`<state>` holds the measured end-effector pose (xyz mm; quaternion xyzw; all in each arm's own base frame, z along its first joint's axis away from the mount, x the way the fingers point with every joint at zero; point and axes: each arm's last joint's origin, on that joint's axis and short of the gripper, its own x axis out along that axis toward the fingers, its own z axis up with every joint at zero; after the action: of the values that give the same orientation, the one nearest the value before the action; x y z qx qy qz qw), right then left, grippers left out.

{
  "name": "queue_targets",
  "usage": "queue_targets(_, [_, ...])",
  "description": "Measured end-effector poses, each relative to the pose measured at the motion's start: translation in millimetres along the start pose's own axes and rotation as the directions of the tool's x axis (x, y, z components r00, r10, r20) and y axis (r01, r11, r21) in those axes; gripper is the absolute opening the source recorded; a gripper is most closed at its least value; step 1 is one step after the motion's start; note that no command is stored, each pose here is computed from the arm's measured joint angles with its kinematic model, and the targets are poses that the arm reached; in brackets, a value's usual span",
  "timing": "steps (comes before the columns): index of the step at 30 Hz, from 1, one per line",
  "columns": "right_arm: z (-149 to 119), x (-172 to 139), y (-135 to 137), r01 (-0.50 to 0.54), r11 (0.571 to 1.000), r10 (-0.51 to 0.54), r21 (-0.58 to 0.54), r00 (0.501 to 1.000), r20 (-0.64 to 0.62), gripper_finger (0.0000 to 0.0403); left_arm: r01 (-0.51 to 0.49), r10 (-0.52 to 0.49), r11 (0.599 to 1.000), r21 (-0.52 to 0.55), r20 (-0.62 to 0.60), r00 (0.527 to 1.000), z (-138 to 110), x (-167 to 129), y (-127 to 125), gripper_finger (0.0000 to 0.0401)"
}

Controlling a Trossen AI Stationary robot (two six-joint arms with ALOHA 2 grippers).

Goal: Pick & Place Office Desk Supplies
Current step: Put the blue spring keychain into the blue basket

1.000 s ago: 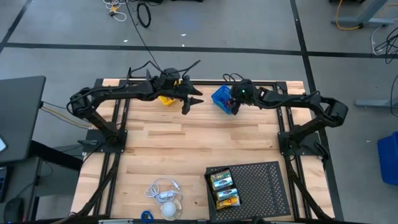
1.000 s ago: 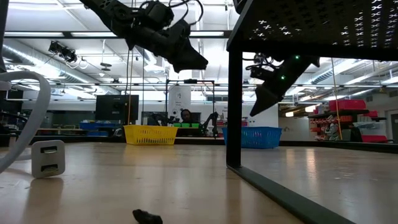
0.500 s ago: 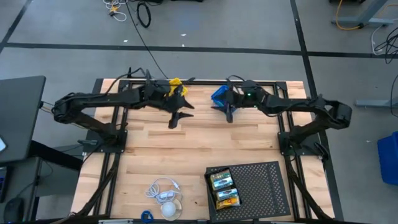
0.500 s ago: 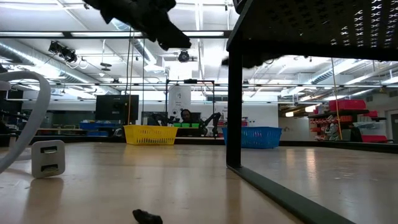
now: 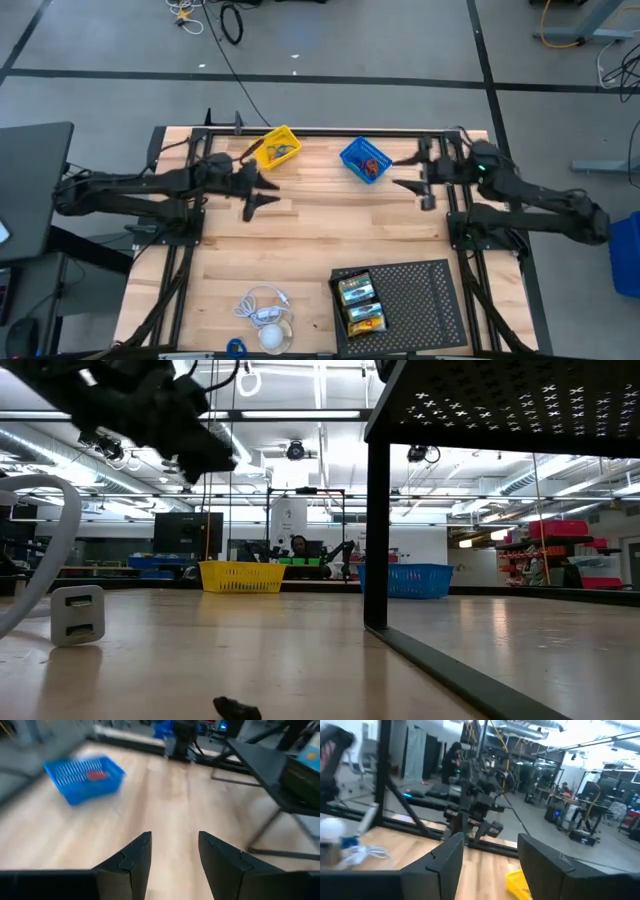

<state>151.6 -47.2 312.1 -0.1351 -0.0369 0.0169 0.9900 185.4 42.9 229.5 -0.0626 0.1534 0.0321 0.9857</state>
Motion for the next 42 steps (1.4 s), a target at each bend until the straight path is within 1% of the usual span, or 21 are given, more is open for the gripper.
queue_targets(2, [-4.3,-14.4,9.6,0.003,0.999,-0.003,0.033,1.000,0.014,0.0194,0.042,-0.045,0.996,-0.078,-0.038,0.998,-13.1,-3.6,-7.9,0.0168])
queue_targets(5, [-15.4,-29.8,20.6,0.049,0.994,-0.051,0.097,0.998,0.020,0.0194,0.111,-0.136,0.976,-0.187,-0.130,0.982,-31.9,-6.0,-23.6,0.0167])
queue_targets(9, [-32.7,-38.6,30.5,0.097,0.982,-0.097,0.161,0.995,-0.013,0.0194,0.188,-0.264,0.937,-0.294,-0.243,0.934,-46.8,-9.2,-52.4,0.0168])
queue_targets(13, [-40.0,-38.2,35.0,0.114,0.975,-0.106,0.189,0.993,-0.049,0.0194,0.247,-0.363,0.895,-0.372,-0.284,0.887,-54.0,-16.8,-84.7,0.0168])
queue_targets(18, [-39.8,-36.8,38.6,0.113,0.976,-0.104,0.188,0.993,-0.054,0.0194,0.259,-0.442,0.839,-0.479,-0.323,0.837,-65.5,-34.1,-121.9,0.0168])
queue_targets(22, [-39.3,-36.6,39.5,0.126,0.977,-0.118,0.173,0.991,-0.055,0.0194,0.214,-0.482,0.788,-0.577,-0.362,0.798,-79.4,-48.5,-148.9,0.0168])
queue_targets(25, [-39.5,-36.6,39.1,0.141,0.977,-0.133,0.163,0.989,-0.060,0.0194,0.184,-0.506,0.742,-0.645,-0.359,0.784,-89.0,-53.2,-169.4,0.0168])
queue_targets(27, [-39.5,-36.6,39.0,0.146,0.978,-0.138,0.152,0.989,-0.061,0.0194,0.169,-0.518,0.721,-0.672,-0.361,0.776,-92.2,-53.6,-184.9,0.0168])
queue_targets(29, [-39.6,-36.7,38.8,0.152,0.978,-0.145,0.143,0.987,-0.063,0.0194,0.148,-0.519,0.719,-0.680,-0.382,0.765,-92.4,-50.4,-201.8,0.0168])
queue_targets(35, [-39.8,-36.8,37.8,0.184,0.978,-0.177,0.102,0.982,-0.071,0.0194,0.103,-0.503,0.762,-0.639,-0.486,0.715,-96.8,-26.1,-253.5,0.0168])
queue_targets(38, [-39.9,-36.9,37.6,0.191,0.978,-0.185,0.088,0.980,-0.073,0.0194,0.065,-0.484,0.781,-0.621,-0.536,0.691,-103.5,-14.4,-270.7,0.0168])
queue_targets(42, [-39.9,-36.9,37.6,0.191,0.978,-0.185,0.084,0.980,-0.074,0.0194,0.035,-0.491,0.779,-0.626,-0.574,0.656,-111.2,-5.4,-289.1,0.0168])
